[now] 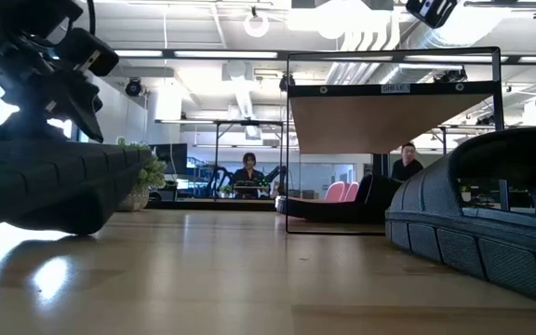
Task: Pick and place slides into the shelf
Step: Put the black slipper under the shelf
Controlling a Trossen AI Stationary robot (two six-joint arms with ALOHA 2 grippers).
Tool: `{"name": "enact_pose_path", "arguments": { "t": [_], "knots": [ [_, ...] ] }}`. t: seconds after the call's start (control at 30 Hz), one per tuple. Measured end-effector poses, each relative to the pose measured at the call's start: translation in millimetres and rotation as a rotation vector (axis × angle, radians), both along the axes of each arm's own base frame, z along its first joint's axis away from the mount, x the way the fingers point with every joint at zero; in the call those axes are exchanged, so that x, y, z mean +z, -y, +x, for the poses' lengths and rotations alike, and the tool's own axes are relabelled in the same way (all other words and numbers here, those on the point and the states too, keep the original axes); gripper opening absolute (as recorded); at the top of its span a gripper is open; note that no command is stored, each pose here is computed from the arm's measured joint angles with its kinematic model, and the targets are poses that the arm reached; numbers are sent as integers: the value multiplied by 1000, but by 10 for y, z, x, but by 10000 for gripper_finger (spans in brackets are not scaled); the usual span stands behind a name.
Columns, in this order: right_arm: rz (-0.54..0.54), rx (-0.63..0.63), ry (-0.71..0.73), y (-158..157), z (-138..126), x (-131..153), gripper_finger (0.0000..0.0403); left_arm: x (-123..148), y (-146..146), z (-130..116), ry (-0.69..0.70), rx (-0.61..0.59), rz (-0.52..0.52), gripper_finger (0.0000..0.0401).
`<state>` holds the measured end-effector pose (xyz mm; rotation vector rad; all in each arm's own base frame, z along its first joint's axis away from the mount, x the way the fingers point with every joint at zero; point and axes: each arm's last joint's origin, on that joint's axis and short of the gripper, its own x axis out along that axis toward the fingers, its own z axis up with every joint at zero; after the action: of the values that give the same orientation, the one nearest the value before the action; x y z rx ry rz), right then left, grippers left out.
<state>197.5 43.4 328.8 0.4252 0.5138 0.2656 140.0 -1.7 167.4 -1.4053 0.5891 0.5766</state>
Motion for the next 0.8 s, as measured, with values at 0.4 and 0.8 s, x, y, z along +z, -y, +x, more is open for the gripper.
{"name": "enact_pose_path", "arguments": {
  "t": [0.4,0.8],
  "knots": [
    [1,-12,-1,2,1,0,87,-92,16,169,-13,-89,32,122],
    [-2,-19,0,4,2,0,87,-91,16,254,32,-107,62,16]
  ]
}}
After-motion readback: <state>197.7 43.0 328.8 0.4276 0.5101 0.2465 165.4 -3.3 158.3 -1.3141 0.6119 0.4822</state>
